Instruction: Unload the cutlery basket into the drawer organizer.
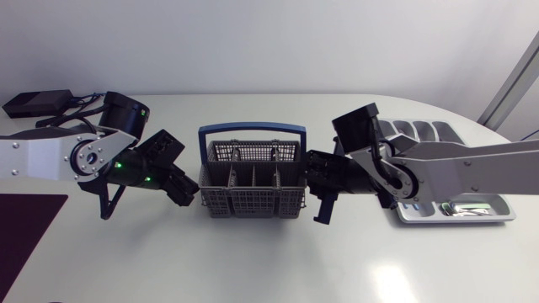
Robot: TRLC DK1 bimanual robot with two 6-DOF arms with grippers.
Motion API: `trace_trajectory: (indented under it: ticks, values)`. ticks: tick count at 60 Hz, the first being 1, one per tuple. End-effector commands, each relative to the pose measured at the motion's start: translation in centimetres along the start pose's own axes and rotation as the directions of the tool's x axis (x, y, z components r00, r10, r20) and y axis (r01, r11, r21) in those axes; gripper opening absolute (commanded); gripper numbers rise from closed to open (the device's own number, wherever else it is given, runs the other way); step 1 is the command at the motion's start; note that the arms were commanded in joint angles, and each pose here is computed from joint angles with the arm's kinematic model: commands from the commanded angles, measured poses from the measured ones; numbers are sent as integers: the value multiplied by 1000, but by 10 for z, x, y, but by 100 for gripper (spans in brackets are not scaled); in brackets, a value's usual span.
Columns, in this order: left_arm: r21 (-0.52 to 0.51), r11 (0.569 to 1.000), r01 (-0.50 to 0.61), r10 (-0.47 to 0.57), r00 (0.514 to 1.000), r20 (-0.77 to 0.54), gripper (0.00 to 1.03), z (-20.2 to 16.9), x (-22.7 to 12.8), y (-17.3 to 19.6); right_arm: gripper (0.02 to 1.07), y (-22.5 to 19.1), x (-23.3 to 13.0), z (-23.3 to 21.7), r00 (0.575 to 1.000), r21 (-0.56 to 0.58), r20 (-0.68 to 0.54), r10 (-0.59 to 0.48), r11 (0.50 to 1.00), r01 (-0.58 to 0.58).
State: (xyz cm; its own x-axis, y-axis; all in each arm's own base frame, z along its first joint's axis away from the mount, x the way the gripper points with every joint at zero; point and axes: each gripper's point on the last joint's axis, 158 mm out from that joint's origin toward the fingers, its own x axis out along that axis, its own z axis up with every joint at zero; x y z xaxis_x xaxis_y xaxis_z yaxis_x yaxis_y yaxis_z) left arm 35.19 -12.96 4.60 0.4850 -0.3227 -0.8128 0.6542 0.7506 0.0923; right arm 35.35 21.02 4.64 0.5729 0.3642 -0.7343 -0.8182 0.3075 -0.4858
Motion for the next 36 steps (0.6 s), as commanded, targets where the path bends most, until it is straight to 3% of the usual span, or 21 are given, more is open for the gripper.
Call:
trace_trajectory:
  ticks: [1, 17, 20, 26, 30, 35, 36]
  values:
    - [24, 1000, 15, -16, 1000, 25, 73, 5, -2, -4, 15, 3, -4, 3, 1000, 21, 21, -7, 1000, 7]
    - [9, 1000, -18, 18, 999, 41, 76, 4, -13, 9, 16, -7, -14, -4, 999, 26, 6, -52, 998, 52]
    - [0, 999, -32, 32, 998, 49, 77, 4, -18, 14, 20, -11, -18, -7, 998, 35, 2, -68, 997, 68]
    - [-20, 997, -72, 73, 994, 77, 85, 3, -33, 26, 39, -25, -29, -16, 994, 60, -3, -109, 992, 109]
    - [-27, 995, -95, 97, 990, 101, 90, 5, -43, 31, 60, -33, -36, -24, 991, 84, -13, -133, 987, 134]
    - [-36, 991, -127, 131, 983, 132, 99, 9, -57, 36, 78, -43, -46, -33, 985, 116, -21, -170, 978, 171]
    - [-39, 990, -132, 136, 981, 138, 99, 9, -59, 37, 86, -46, -50, -35, 983, 127, -21, -181, 975, 182]
